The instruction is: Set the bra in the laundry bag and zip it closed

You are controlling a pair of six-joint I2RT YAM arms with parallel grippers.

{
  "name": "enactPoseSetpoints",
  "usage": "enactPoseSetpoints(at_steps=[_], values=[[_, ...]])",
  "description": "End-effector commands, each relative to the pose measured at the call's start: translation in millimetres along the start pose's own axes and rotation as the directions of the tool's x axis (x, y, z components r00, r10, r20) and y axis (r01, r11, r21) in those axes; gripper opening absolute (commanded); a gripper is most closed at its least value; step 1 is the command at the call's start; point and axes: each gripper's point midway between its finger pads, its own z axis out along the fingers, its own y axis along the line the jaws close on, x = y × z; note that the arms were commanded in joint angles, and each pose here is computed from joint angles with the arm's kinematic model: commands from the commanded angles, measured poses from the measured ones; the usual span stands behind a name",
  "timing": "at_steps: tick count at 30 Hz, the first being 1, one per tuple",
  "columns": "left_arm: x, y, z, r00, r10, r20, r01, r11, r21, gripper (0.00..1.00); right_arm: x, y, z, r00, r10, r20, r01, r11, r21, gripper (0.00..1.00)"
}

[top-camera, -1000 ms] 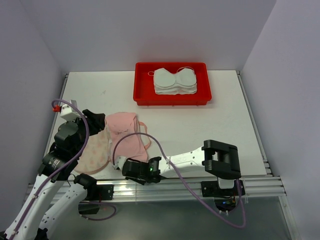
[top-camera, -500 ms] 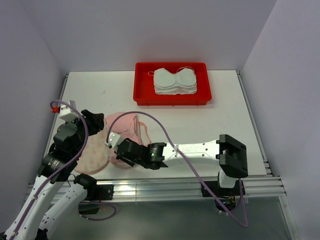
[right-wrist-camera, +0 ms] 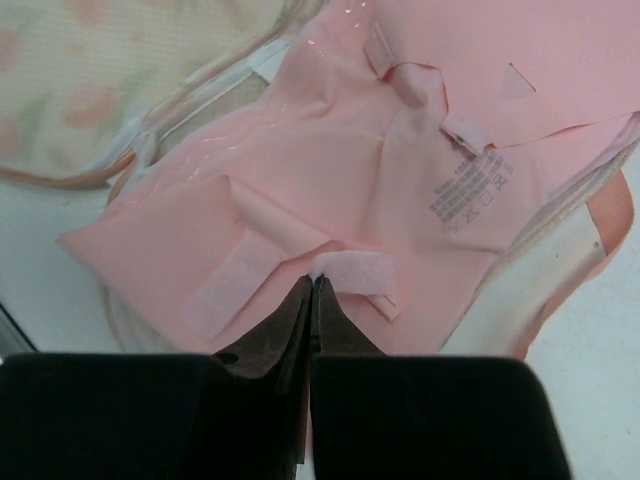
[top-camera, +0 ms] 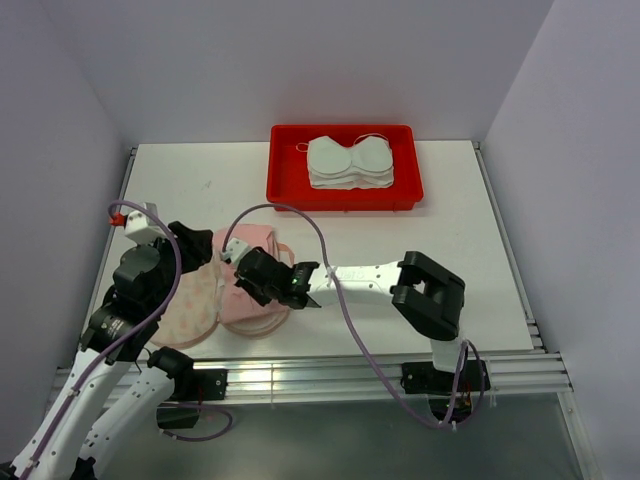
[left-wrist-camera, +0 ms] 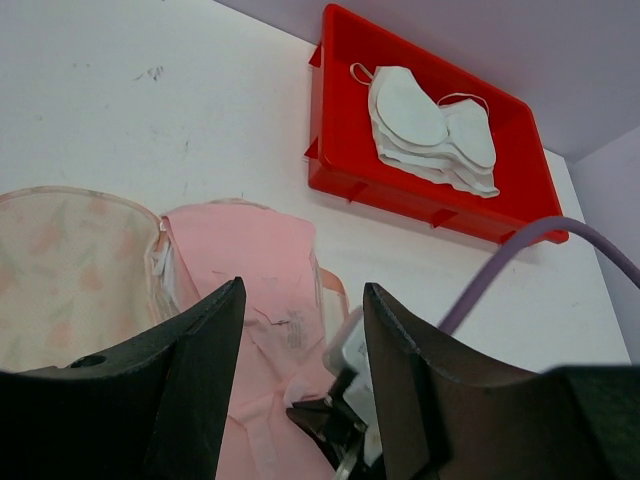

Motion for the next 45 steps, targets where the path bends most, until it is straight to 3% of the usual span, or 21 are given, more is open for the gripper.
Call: enactPoseSetpoints(at_steps=[1,3,5,6,9,14,19,24,25,28,32,34,35,37,38,40,42,45], values=[[-0.2,-9.4,1.6,0.999,-0.033,0.004,0.033,0.998,0.044,0.57,-41.5,-0.1,10.7,0.991,0.077,0.110,-0.074,0.997,-0.036,0.00],[1.8,-9.2,2.4,0.999,-0.036,-0.001,0.036,0.998,0.045,0.57,-45.1,-3.3,18.1,0.986,0.111,0.122,-0.108,0.994,-0.028,0.00],[2.5,-9.1,3.0,0.999,-0.037,-0.004,0.037,0.998,0.043,0.57,-45.9,-9.9,22.9,0.983,0.133,0.127,-0.134,0.991,-0.006,0.06],[2.5,-9.7,2.7,0.999,-0.035,-0.005,0.035,0.998,0.045,0.57,-50.5,-13.1,23.2,0.980,0.140,0.139,-0.143,0.990,0.009,0.12],[0.2,-9.8,3.2,1.000,-0.023,0.003,0.023,0.999,0.045,0.60,-65.6,-23.2,20.5,0.967,0.188,0.174,-0.197,0.980,0.037,0.43],[-9.7,-8.2,0.7,1.000,0.001,0.028,-0.002,1.000,0.029,0.65,-90.8,-52.8,-2.9,0.928,0.293,0.231,-0.301,0.954,0.002,0.59],[-7.6,-12.8,2.8,1.000,-0.012,0.026,0.010,0.999,0.053,0.66,-113.3,-116.7,-40.8,0.869,0.356,0.344,-0.391,0.920,0.035,0.66],[-1.2,-20.7,5.9,1.000,0.009,-0.005,-0.009,0.995,0.094,0.67,-96.3,-211.5,-45.0,0.831,0.417,0.368,-0.504,0.845,0.178,0.65],[-0.3,-21.0,6.4,1.000,0.025,-0.012,-0.024,0.995,0.097,0.67,-87.8,-248.5,-45.0,0.818,0.441,0.370,-0.542,0.806,0.239,0.65],[-2.8,-22.7,5.3,0.997,0.075,-0.014,-0.073,0.992,0.107,0.66,-60.1,-302.1,-37.9,0.803,0.486,0.345,-0.590,0.734,0.338,0.64],[-1.6,-22.5,8.9,0.995,0.102,-0.010,-0.100,0.989,0.110,0.66,-32.8,-406.0,-51.0,0.747,0.546,0.380,-0.663,0.563,0.494,0.64],[5.2,-23.6,12.1,0.994,0.109,-0.027,-0.105,0.987,0.124,0.66,-3.2,-427.3,-37.0,0.720,0.612,0.326,-0.676,0.513,0.530,0.65],[6.9,-24.7,12.9,0.993,0.110,-0.033,-0.105,0.986,0.129,0.66,-16.5,-445.0,-41.3,0.709,0.608,0.358,-0.691,0.496,0.526,0.66],[10.5,-27.8,14.3,0.993,0.110,-0.045,-0.102,0.984,0.147,0.66,19.9,-466.0,-25.0,0.686,0.668,0.290,-0.682,0.451,0.575,0.70],[12.9,-29.2,14.8,0.992,0.111,-0.053,-0.102,0.982,0.156,0.66,0.2,-481.0,-29.3,0.680,0.656,0.327,-0.699,0.445,0.560,0.73],[16.8,-31.0,15.9,0.991,0.119,-0.063,-0.107,0.979,0.172,0.66,7.3,-498.5,-17.4,0.659,0.683,0.314,-0.709,0.427,0.561,0.81],[19.2,-30.1,16.7,0.990,0.122,-0.070,-0.109,0.979,0.170,0.65,32.2,-505.5,-1.2,0.624,0.732,0.273,-0.718,0.399,0.571,0.84],[25.7,-34.0,17.1,0.990,0.116,-0.086,-0.097,0.975,0.199,0.65,35.1,-514.3,6.6,0.579,0.762,0.291,-0.761,0.377,0.528,0.88]])
